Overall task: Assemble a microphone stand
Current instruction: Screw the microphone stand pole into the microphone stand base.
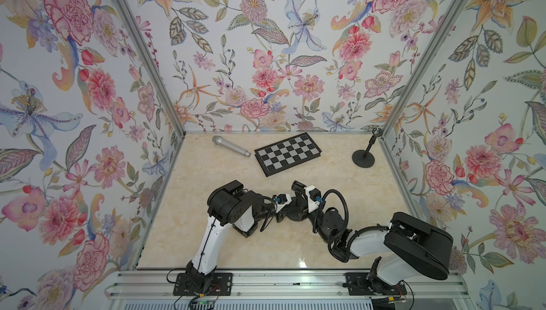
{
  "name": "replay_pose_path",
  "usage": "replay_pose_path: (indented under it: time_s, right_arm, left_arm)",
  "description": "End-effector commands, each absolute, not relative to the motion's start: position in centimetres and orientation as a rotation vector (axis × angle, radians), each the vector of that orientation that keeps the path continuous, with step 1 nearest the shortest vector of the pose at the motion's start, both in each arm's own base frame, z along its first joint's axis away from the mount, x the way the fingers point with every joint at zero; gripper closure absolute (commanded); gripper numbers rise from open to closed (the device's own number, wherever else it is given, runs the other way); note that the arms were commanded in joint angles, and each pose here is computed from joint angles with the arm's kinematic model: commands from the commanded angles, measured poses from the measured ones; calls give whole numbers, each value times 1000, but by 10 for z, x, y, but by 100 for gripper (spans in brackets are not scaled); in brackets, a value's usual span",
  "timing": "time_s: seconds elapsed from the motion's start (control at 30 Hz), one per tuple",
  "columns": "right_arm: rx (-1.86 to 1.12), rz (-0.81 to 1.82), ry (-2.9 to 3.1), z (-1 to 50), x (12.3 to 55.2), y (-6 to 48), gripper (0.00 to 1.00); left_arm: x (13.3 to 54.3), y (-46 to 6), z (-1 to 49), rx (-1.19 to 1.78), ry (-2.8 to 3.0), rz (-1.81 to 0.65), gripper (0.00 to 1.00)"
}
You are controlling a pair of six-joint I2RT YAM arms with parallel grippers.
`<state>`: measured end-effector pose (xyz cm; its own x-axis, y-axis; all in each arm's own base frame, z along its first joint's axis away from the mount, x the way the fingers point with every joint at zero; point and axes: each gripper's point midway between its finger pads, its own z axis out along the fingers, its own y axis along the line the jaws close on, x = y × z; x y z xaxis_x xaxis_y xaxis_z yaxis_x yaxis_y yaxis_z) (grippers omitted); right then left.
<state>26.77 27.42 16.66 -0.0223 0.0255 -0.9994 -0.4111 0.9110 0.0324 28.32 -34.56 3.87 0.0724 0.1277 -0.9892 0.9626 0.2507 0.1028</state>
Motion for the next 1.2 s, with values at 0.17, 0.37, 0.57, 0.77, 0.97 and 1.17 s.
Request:
replay_pose_path:
  time_s: [0.17,0.37,0.57,0.77,0.97,1.17]
  right_arm:
    - [-412,285,1711,119,261,281,94]
    - [-823,749,1622,128,242,294,57]
    - [-1016,818,1509,145,235,291,53]
    - [-959,779,1485,158,262,285,57]
    - [-860,718,1507,162,290,282,72]
    - [-568,494,1647,148,311,251,100]
  left_arm:
    - [287,-324,8,1084,1348,-738,71]
    - [285,-325,8,1089,1344,-745,71]
    - [285,-326,7,1091,1344,-751,71]
    - [285,-326,7,1091,1344,-753,70]
    - [285,-326,8,1090,1343,-752,70]
    - [287,-325,7,1083,1348,-744,70]
